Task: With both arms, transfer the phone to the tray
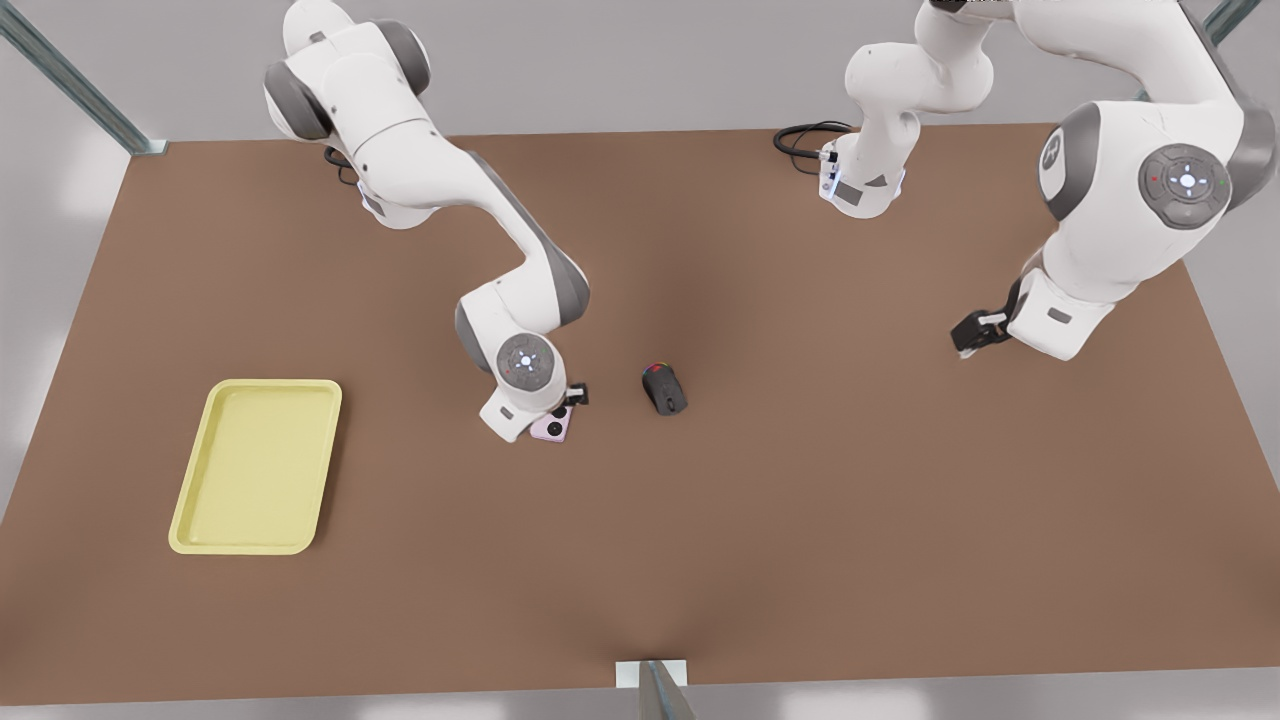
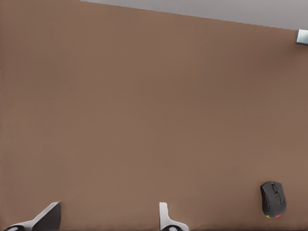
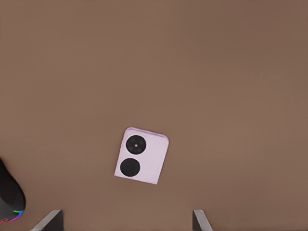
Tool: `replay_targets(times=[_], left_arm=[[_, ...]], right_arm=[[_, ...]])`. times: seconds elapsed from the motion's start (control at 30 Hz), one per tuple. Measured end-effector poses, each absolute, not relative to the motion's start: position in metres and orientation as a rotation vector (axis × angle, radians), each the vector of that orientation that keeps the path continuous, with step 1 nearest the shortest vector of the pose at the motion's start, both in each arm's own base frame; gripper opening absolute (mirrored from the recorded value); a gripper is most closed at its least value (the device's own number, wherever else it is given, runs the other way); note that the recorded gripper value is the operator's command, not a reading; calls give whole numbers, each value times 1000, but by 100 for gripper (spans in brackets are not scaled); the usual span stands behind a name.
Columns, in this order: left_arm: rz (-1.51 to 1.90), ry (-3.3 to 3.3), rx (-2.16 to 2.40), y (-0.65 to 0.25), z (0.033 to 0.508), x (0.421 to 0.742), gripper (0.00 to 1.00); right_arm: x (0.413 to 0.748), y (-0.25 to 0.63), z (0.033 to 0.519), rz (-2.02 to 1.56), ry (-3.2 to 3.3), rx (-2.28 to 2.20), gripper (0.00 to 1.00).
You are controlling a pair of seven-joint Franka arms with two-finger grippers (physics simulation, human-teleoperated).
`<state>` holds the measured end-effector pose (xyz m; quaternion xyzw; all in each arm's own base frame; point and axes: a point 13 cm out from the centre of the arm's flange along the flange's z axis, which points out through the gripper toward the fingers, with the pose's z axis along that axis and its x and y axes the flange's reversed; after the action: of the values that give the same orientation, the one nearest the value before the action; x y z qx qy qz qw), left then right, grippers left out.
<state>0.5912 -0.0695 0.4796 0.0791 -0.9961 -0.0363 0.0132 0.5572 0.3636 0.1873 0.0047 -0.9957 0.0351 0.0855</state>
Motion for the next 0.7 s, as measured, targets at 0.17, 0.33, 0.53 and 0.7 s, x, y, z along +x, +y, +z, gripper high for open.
replay_targets(times=[0.17, 0.33, 0.53, 0.7], left_arm=[[-142, -3045, 114, -68, 448, 598, 100], [-136, -3022, 18, -68, 435, 601, 100], [-129, -3001, -72, -70, 424, 602, 100], [-127, -2988, -120, -70, 420, 602, 100]], right_arm=[[559, 364, 148, 64, -2995, -246, 100], [564, 369, 117, 35, -3006, -443, 100], [566, 358, 81, 38, -2998, -617, 100], [571, 355, 73, 44, -3016, -674, 100]])
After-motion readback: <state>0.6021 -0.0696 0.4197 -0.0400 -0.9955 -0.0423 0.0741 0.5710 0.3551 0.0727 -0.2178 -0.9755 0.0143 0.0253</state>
